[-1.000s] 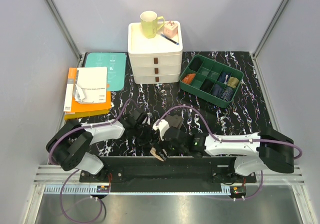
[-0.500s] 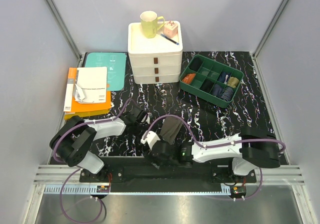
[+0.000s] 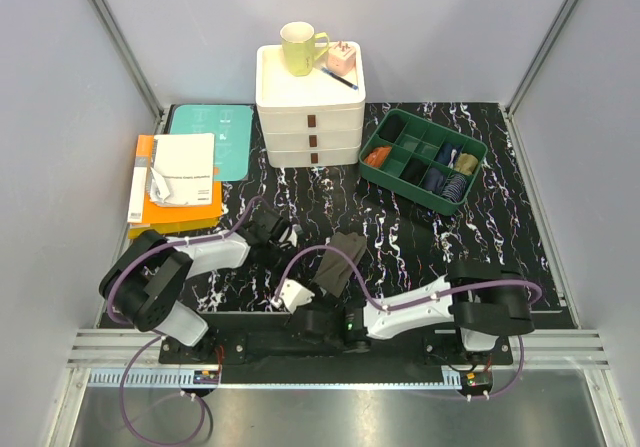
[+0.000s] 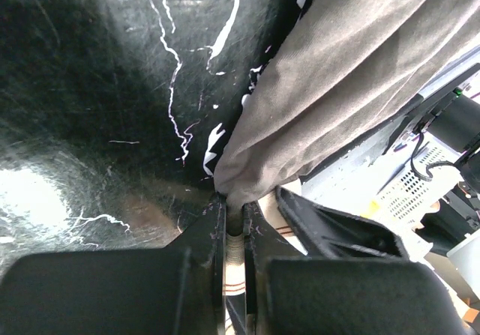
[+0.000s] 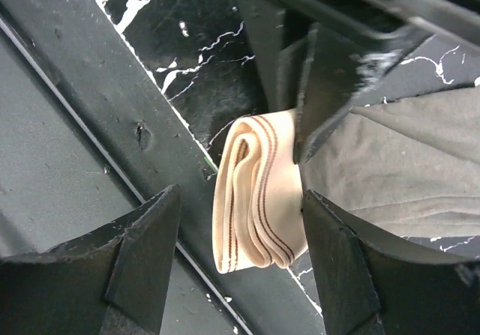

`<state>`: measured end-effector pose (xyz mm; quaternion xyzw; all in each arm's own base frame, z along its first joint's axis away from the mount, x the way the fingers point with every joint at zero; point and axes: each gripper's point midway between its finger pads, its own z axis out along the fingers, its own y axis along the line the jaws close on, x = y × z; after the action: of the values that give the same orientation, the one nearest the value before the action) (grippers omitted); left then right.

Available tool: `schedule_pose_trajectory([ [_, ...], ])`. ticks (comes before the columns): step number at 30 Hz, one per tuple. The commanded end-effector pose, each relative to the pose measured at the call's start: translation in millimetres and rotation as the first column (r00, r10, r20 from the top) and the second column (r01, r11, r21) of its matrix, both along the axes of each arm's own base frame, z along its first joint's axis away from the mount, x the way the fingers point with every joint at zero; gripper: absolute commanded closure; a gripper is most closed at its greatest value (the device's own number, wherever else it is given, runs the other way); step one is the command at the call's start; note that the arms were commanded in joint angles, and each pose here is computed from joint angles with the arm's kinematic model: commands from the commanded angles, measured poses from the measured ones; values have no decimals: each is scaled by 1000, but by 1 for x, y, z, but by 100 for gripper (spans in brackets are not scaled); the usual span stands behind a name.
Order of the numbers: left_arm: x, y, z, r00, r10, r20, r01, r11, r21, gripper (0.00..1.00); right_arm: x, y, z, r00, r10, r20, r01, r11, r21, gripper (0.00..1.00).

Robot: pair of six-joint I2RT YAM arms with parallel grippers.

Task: Roll the underwear
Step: Roll the underwear to the center of the board.

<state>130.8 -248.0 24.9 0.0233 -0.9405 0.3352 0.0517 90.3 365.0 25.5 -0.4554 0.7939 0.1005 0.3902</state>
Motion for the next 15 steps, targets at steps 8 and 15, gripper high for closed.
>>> schedule_pose_trajectory([
  [8,3,-4,12,1000,-17,1,17,999,-44,100,11,5,5,986,-45,162,57,996,-72,68],
  [15,5,-1,15,999,-20,38,22,999,-42,99,-3,9,1,996,27,84,-22,998,-57,92],
])
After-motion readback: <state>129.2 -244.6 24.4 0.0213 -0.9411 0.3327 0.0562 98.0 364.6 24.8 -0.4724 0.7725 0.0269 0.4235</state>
